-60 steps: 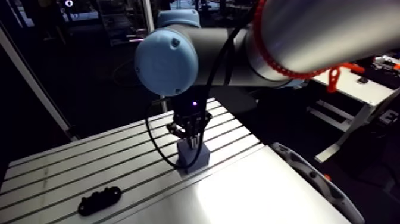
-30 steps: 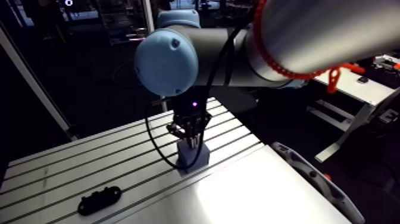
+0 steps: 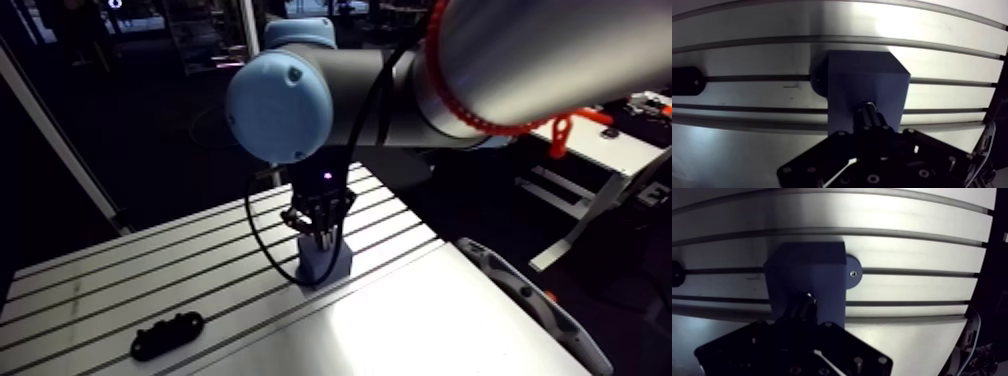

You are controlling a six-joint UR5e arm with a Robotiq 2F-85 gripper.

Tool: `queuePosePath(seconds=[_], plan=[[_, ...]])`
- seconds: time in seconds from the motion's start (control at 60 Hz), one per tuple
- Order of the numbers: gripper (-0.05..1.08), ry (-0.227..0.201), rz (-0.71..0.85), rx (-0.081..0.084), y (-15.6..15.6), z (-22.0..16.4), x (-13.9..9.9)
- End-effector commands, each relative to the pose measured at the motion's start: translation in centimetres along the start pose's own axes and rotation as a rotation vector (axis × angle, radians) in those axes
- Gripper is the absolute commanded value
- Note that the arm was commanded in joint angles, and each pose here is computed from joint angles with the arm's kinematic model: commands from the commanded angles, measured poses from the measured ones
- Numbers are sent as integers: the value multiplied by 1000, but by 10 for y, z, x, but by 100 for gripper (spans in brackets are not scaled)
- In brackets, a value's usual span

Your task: Pick up the M10 bolt and insert it into the hex recess until seated.

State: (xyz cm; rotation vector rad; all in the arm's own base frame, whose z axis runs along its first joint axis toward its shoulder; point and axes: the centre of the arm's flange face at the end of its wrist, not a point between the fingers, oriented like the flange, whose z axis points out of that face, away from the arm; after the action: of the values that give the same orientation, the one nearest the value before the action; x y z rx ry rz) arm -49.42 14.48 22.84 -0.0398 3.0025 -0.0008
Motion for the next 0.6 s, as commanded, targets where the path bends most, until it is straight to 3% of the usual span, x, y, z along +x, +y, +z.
queuePosePath(seconds=[0.017, 0.3, 0.6], plan=[[108, -5, -2, 0, 0, 2, 0], [108, 23, -5, -2, 0, -14, 2], [108, 47, -8, -17, -2, -51, -1]])
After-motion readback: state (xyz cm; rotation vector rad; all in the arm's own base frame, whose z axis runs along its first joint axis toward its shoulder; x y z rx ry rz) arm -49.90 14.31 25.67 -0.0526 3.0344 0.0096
